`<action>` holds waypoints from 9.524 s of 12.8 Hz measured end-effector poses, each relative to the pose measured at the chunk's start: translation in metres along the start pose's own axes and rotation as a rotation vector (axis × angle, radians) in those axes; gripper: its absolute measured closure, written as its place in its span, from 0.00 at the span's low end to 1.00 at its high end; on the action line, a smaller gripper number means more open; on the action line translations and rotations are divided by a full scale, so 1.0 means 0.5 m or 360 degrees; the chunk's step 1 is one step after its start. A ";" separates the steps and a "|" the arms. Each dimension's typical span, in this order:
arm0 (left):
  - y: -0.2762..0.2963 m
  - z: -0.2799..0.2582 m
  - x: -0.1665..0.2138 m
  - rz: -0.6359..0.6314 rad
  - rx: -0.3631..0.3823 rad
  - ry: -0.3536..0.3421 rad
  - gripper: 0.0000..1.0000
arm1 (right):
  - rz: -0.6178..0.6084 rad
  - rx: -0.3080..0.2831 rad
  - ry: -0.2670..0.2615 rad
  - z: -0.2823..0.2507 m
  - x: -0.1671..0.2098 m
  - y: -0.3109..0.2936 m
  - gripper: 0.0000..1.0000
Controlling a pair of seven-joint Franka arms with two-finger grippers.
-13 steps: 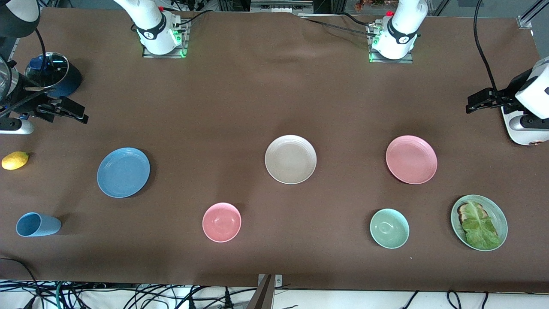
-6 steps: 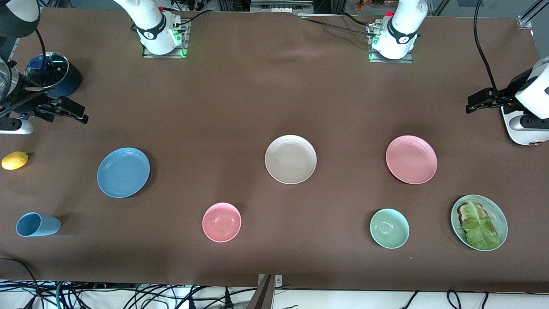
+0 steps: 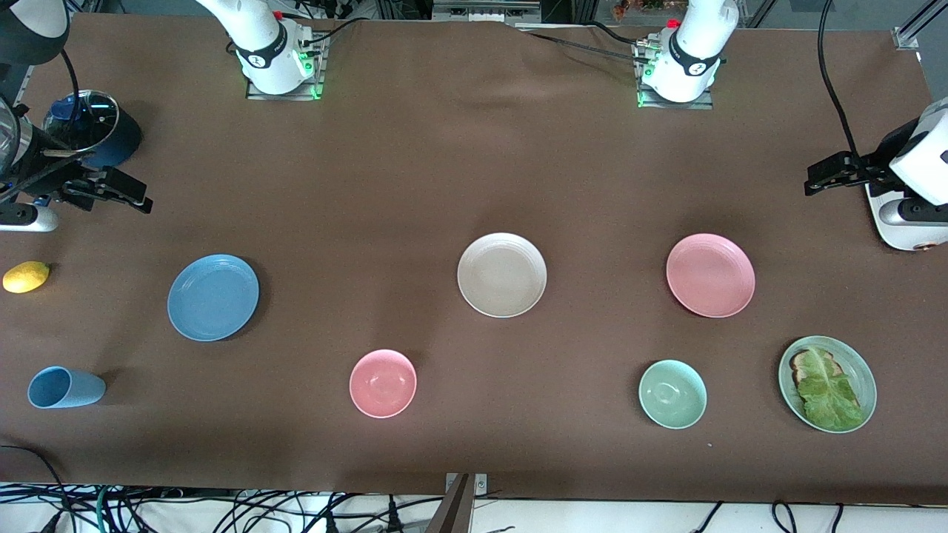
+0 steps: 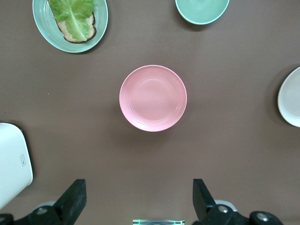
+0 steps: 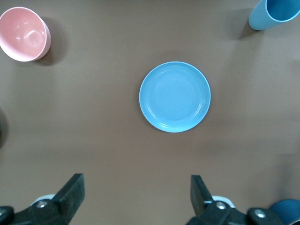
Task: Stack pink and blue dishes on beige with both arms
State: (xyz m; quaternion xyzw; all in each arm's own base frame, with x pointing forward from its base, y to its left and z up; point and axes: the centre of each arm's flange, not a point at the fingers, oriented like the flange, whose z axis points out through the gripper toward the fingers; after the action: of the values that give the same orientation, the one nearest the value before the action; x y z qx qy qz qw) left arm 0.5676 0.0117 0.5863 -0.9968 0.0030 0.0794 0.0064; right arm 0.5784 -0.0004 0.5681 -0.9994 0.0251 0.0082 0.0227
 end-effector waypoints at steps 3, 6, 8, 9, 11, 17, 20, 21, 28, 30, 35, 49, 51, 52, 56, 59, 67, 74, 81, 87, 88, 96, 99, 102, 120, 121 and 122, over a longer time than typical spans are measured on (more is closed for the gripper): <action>0.000 0.000 0.000 0.0000 0.0000 0.0000 0.00 | 0.0000 0.0000 0.0000 0.000 0.000 0.000 0.00; 0.000 0.000 0.000 0.0000 0.0000 0.0000 0.00 | 0.0000 0.0000 -0.0001 0.001 0.000 0.000 0.00; 0.000 0.000 0.000 0.0000 0.0000 0.0000 0.00 | 0.0000 0.0000 -0.0001 0.001 0.000 0.000 0.00; 0.000 0.000 0.000 0.0000 0.0000 0.0000 0.00 | 0.0000 0.0000 -0.0001 0.001 0.000 0.000 0.00; 0.000 0.000 0.000 0.0000 0.0000 0.0000 0.00 | 0.0000 0.0000 -0.0001 0.001 0.000 0.000 0.00; 0.000 0.000 0.000 0.0000 0.0000 0.0000 0.00 | 0.0000 0.0000 -0.0001 0.001 0.000 0.000 0.00; 0.000 0.000 0.000 0.0000 0.0000 0.0000 0.00 | 0.0000 0.0000 -0.0001 0.001 0.000 0.000 0.00; 0.000 0.000 0.000 0.0000 0.0000 0.0000 0.00 | 0.0000 0.0000 -0.0001 0.001 0.000 0.000 0.00; 0.000 0.000 0.000 0.0000 0.0000 0.0000 0.00 | 0.0000 0.0000 0.0001 0.001 0.000 0.000 0.00; 0.000 0.001 0.000 0.0000 0.0000 -0.0001 0.00 | 0.0000 0.0000 0.0006 0.000 0.001 0.000 0.00; 0.000 0.001 0.001 0.0001 0.0000 -0.0002 0.00 | -0.0012 0.0001 0.0047 -0.005 0.006 0.000 0.00; -0.042 0.201 0.111 -0.0058 -0.0008 -0.0257 0.00 | -0.0024 -0.0003 0.0113 0.003 0.024 0.012 0.00; -0.044 0.277 0.147 -0.0058 -0.0006 -0.0272 0.00 | -0.0021 -0.0004 0.0122 0.005 0.027 0.014 0.00; -0.048 0.316 0.160 -0.0062 -0.0006 -0.0266 0.00 | -0.0019 -0.0005 0.0121 0.007 0.028 0.016 0.00; -0.079 0.476 0.168 -0.0097 -0.0007 -0.0189 0.00 | -0.0014 -0.0012 0.0123 0.025 0.040 0.020 0.00; -0.100 0.598 0.144 -0.0109 0.0003 -0.0120 0.00 | -0.0016 -0.0032 0.0121 0.139 0.105 0.014 0.00; -0.155 0.788 0.119 0.0010 -0.0033 -0.0219 0.00 | -0.0096 -0.0076 -0.0012 0.285 0.144 0.005 0.00; -0.162 0.800 0.124 0.0022 -0.0038 -0.0229 0.78 | -0.0203 -0.0078 -0.0099 0.365 0.152 0.109 0.00; -0.126 0.697 0.157 0.0067 -0.0058 -0.0299 0.95 | -0.0203 -0.0109 -0.0055 0.592 0.151 0.177 0.00; 0.103 0.524 0.173 -0.0106 -0.0175 -0.0321 0.95 | -0.0224 -0.0072 -0.0080 0.659 0.140 0.285 0.00; 0.180 0.513 0.165 -0.0161 -0.0188 -0.0326 0.95 | -0.0230 -0.0063 -0.0083 0.667 0.139 0.288 0.00; 0.636 0.550 0.125 -0.0243 -0.0224 -0.0341 0.95 | -0.0211 -0.0028 -0.0103 0.761 0.129 0.319 0.11; 0.710 0.622 0.135 -0.0302 -0.0255 -0.0335 0.95 | -0.0218 -0.0027 -0.0101 0.760 0.130 0.318 0.44; 0.722 0.670 0.151 -0.0349 -0.0289 -0.0317 0.95 | -0.0220 -0.0024 -0.0087 0.750 0.133 0.317 0.78; 0.206 0.421 0.247 -0.0435 -0.0130 -0.0236 0.00 | -0.0249 0.0204 -0.0139 0.631 0.201 0.222 0.94; 0.179 0.399 0.243 -0.0407 -0.0098 -0.0208 0.00 | -0.0255 0.0219 -0.0144 0.611 0.209 0.218 0.94; 0.146 0.372 0.234 -0.0346 -0.0069 -0.0183 0.00 | -0.0265 0.0227 -0.0137 0.588 0.220 0.213 0.94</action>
State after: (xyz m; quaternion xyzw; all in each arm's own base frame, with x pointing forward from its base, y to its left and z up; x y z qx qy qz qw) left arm 0.6533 -0.0593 0.3834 -0.9850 -0.1072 0.1353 -0.0063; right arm 0.6782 -0.0988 0.2677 -0.9926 -0.0584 0.0474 0.0953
